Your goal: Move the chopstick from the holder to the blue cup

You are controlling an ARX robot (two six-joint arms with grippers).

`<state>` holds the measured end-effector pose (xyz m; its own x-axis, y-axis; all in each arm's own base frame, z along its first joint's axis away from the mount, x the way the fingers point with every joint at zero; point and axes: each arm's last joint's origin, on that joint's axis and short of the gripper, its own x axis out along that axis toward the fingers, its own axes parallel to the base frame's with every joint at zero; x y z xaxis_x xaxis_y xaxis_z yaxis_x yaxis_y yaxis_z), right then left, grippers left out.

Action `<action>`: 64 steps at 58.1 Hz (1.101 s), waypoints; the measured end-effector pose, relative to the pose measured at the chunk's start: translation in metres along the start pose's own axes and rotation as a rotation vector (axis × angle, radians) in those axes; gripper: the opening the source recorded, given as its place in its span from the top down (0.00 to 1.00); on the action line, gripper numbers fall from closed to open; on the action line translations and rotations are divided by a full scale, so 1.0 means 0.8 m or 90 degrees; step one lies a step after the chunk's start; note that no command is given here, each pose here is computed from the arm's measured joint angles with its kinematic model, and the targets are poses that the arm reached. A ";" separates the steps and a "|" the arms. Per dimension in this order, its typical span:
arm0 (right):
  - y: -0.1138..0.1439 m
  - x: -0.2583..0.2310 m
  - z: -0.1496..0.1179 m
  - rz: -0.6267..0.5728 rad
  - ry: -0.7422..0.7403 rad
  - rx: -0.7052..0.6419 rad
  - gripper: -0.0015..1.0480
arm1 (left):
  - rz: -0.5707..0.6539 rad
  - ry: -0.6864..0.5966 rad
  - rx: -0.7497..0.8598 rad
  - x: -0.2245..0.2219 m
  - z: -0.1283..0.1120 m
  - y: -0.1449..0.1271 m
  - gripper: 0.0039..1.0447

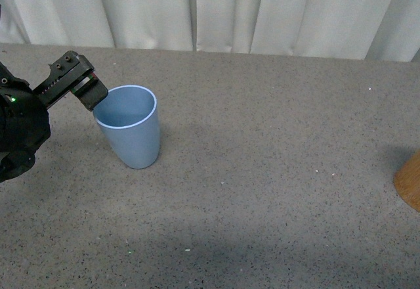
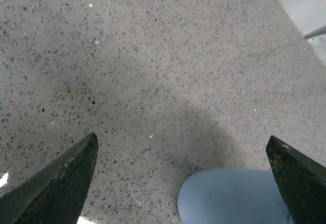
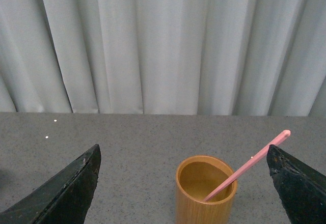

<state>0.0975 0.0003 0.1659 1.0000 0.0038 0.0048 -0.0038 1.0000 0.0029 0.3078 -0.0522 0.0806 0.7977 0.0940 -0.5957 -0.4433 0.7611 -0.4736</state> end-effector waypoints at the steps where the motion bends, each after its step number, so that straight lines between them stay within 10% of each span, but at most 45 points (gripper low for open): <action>1: 0.000 0.000 0.000 0.000 0.000 0.000 0.09 | -0.001 -0.002 -0.002 0.000 0.001 0.000 0.06; 64: 0.000 0.000 0.000 0.000 0.000 0.000 0.09 | -0.041 0.019 0.028 -0.018 -0.026 -0.006 0.06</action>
<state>0.0975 0.0003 0.1659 1.0000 0.0038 0.0048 -0.0038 1.0000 0.0029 0.2895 -0.0707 0.0781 0.8111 0.0243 -0.5845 -0.3721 0.7923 -0.4835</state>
